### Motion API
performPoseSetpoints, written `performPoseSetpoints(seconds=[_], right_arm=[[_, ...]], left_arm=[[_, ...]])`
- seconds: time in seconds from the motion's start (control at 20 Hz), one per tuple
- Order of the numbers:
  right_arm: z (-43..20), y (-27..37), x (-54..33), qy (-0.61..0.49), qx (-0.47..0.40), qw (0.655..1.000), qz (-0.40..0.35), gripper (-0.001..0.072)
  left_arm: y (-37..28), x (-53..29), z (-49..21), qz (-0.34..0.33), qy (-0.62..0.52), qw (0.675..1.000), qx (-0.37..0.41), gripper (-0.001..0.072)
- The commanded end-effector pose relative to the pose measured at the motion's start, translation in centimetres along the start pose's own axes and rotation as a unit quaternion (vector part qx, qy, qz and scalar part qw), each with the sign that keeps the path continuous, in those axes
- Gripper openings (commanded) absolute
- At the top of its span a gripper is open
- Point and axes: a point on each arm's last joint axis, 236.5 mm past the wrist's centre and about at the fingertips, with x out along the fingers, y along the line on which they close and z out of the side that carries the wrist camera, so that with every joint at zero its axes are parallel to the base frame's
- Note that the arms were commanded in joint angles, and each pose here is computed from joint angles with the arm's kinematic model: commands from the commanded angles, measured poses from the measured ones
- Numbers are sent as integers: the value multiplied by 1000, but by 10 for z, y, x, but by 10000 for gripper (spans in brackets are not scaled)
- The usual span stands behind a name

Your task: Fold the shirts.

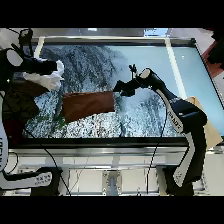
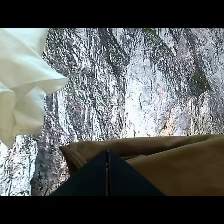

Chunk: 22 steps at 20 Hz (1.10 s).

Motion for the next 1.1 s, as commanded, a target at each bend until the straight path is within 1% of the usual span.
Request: performPoseSetpoints(seconds=[0.0,0.1,0.2,0.35,0.5,0.55,0.6,0.65,0.7,0.8,0.9,0.95,1.05], right_arm=[[-13,3,24,33,29,997,56,619],[-14,14,34,40,54,993,99,619],[-18,26,43,46,60,989,127,619],[-35,40,59,62,45,989,127,615],[-58,63,74,86,30,987,133,590],[-66,72,77,95,29,985,143,496],[-72,80,80,99,23,983,150,353],[-74,88,80,100,22,982,160,155],[-74,95,79,99,18,980,172,31],[-67,109,72,84,4,974,210,31],[-47,117,56,59,13,967,248,30],[-34,114,46,42,18,965,257,30],[-3,95,21,4,22,968,251,29]], left_arm=[[0,0,1,0,-3,1000,0,14],[0,0,1,0,-3,1000,0,14],[0,0,1,0,-3,1000,0,14],[0,0,3,0,-6,1000,0,14],[0,0,3,0,-6,1000,0,14],[0,0,2,0,-5,1000,1,14],[0,0,2,0,-5,1000,3,14],[0,0,2,0,-4,1000,5,14],[0,0,2,0,-4,1000,6,14],[0,0,1,0,-3,1000,6,14],[1,0,1,2,-1,1000,8,14],[2,0,0,3,0,1000,8,14],[2,0,0,3,0,1000,8,14]])
